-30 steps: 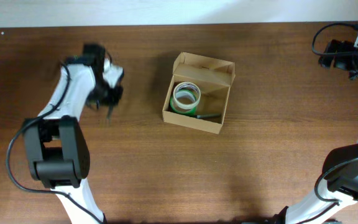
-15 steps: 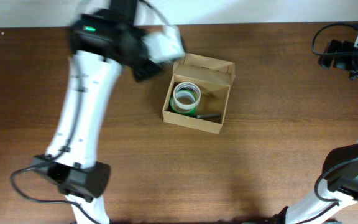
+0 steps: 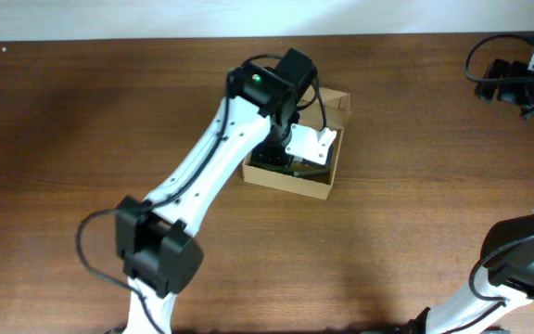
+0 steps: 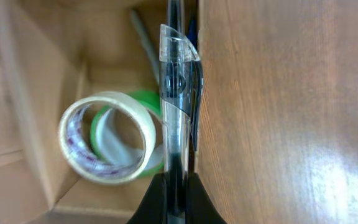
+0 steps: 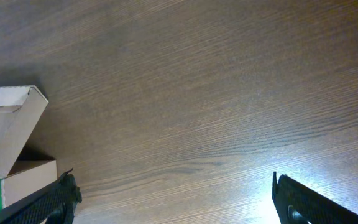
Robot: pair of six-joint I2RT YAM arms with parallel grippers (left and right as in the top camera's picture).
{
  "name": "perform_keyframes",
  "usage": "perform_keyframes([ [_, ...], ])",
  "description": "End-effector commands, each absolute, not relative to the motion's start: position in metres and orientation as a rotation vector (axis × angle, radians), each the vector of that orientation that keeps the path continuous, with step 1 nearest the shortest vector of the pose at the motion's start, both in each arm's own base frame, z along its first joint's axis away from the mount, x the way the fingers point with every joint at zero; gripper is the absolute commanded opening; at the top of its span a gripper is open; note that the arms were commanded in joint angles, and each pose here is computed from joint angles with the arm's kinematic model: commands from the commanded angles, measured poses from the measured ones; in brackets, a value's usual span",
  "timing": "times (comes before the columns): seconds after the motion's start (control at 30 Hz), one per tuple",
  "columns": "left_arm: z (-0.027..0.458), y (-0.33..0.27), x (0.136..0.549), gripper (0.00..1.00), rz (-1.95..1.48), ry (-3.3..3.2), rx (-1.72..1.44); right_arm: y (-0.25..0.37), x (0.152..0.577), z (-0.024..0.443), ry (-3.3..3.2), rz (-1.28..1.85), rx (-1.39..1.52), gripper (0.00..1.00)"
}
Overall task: Pack container
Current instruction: 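Lower the clear pen into the box with the left gripper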
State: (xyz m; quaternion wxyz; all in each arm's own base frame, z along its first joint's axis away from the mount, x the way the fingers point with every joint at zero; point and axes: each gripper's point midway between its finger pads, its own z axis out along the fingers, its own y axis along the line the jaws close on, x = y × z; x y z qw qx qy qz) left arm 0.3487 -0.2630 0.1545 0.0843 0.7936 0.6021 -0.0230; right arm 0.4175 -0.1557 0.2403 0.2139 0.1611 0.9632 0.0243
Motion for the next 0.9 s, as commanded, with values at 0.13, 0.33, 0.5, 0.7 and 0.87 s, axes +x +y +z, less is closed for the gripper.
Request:
perform_keyframes([
  [0.13,0.101,-0.266,0.353,0.02,-0.099,1.798,2.494,-0.154,0.418,0.241,2.669,0.081,0.454,0.99],
  [0.33,0.086,-0.269,0.356,0.02,-0.113,1.808,2.505,-0.154,0.418,0.241,2.668,0.081,0.454,0.99],
  [0.5,0.078,-0.273,0.352,0.01,-0.164,1.819,2.51,-0.154,0.418,0.241,2.669,0.081,0.453,0.99],
  [0.7,0.078,-0.276,0.351,0.28,-0.154,1.859,2.481,-0.154,0.418,0.241,2.668,0.081,0.453,0.99],
  [0.87,0.093,-0.269,0.358,0.33,-0.012,1.996,2.366,-0.154,0.418,0.241,2.668,0.081,0.454,0.99],
])
